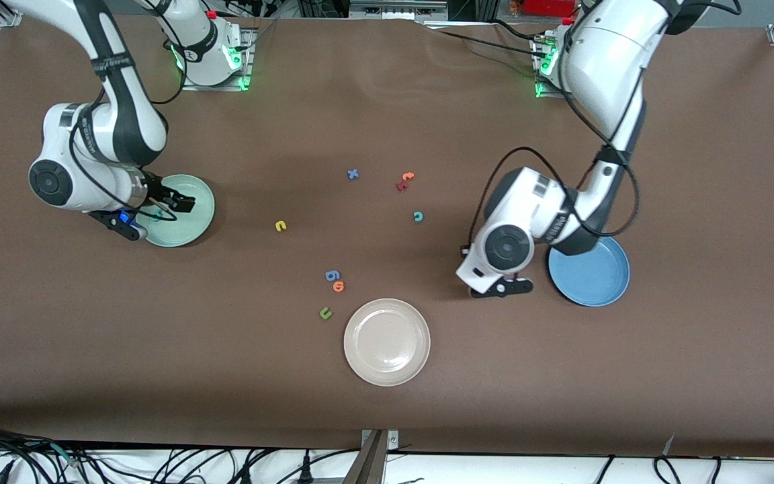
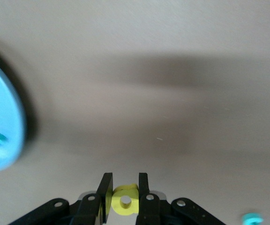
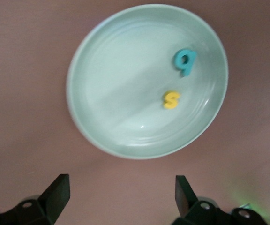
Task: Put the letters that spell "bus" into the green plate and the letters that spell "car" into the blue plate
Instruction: 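Drop the s on the green plate while the left gripper carries a, then release the a on the blue plate while the right gripper grasps yellow u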
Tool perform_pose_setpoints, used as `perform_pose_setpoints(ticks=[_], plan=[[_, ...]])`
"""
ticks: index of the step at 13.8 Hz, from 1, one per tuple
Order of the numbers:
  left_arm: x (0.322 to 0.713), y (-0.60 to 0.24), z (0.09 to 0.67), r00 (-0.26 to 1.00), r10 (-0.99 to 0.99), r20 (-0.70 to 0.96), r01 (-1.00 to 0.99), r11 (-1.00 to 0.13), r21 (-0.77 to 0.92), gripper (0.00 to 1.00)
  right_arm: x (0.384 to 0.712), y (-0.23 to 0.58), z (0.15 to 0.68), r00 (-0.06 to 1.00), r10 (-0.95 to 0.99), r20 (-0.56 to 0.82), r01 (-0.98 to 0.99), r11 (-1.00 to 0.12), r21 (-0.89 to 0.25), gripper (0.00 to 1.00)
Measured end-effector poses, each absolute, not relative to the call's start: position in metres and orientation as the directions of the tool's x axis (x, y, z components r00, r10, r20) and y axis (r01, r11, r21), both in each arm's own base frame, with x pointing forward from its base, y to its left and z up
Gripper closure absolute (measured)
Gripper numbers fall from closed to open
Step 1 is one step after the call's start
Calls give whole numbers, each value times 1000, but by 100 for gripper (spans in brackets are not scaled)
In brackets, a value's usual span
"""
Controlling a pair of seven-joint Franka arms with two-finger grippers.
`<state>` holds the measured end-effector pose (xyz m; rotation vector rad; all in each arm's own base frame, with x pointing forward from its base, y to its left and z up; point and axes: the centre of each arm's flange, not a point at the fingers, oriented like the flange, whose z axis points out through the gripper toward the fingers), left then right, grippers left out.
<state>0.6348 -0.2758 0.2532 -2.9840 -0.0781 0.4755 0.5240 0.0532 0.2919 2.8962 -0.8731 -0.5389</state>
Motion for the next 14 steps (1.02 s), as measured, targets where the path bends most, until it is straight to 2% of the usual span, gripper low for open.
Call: perform_pose_setpoints(ticks=[3, 6, 10, 14], plan=[[653, -213, 264, 931, -87, -354, -113, -992, -55, 74, 535, 115, 320, 747, -616, -249, -595, -787, 161, 1], [667, -156, 268, 911, -185, -368, -199, -980, 2, 74, 548, 156, 320, 703, -681, -205, -670, -731, 131, 1], [666, -128, 251, 931, -210, -300, -221, -975, -1, 74, 569, 195, 267, 603, -766, -223, -781, -624, 27, 1], [628, -111, 214, 955, -250, -157, -252, -968, 8, 74, 562, 240, 204, 562, -801, -206, -819, -574, 0, 1]])
